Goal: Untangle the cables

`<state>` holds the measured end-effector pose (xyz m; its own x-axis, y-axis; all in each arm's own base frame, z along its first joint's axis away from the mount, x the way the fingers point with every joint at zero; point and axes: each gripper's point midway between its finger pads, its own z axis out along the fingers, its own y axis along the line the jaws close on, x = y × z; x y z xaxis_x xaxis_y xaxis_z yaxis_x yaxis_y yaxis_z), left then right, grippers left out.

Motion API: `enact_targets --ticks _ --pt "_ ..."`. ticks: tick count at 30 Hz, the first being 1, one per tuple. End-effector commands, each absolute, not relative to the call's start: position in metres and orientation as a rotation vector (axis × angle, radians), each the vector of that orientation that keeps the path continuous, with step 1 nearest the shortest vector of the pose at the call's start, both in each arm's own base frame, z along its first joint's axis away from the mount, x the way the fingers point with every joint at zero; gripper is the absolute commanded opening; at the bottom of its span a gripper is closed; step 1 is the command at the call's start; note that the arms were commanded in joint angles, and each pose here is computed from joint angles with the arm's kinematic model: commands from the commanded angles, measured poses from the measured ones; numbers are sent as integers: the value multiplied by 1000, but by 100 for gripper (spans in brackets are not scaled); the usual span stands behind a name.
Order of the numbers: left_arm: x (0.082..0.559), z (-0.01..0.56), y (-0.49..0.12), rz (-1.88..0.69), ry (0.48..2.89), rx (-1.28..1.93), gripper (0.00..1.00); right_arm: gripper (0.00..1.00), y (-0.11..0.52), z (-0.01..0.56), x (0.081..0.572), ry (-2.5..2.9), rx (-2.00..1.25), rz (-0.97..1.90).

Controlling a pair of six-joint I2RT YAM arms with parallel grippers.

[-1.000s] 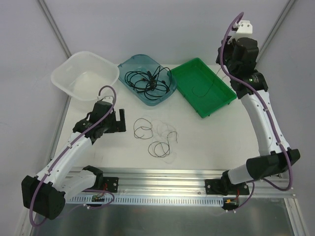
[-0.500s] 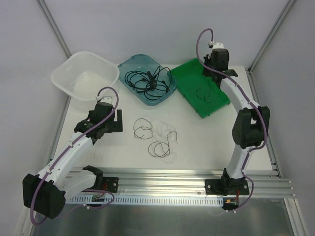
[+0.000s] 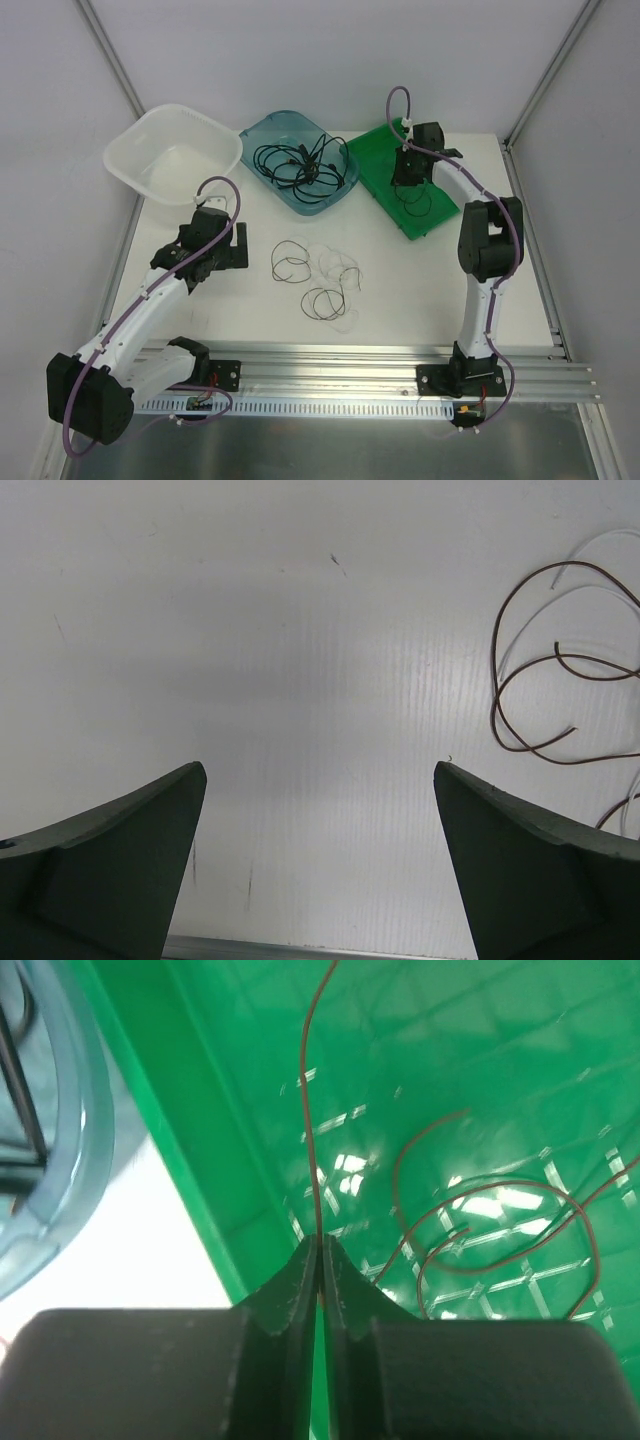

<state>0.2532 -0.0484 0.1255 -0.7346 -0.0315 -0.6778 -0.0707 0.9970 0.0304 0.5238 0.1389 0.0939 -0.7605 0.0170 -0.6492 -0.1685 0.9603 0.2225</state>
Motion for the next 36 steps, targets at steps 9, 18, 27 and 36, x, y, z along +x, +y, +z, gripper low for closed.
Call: enact_targets --ticks 9,18,27,36 --pt "255 127 -44 82 2381 -60 99 53 140 139 499 2416 -122 402" --pt "254 127 -47 60 2385 -52 99 69 155 206 454 2311 -130 388" --pt "254 127 -49 46 2389 -45 99 80 217 176 331 2452 -329 475" --pt "254 127 -48 54 2386 -50 99 78 269 125 212 2575 -612 477"
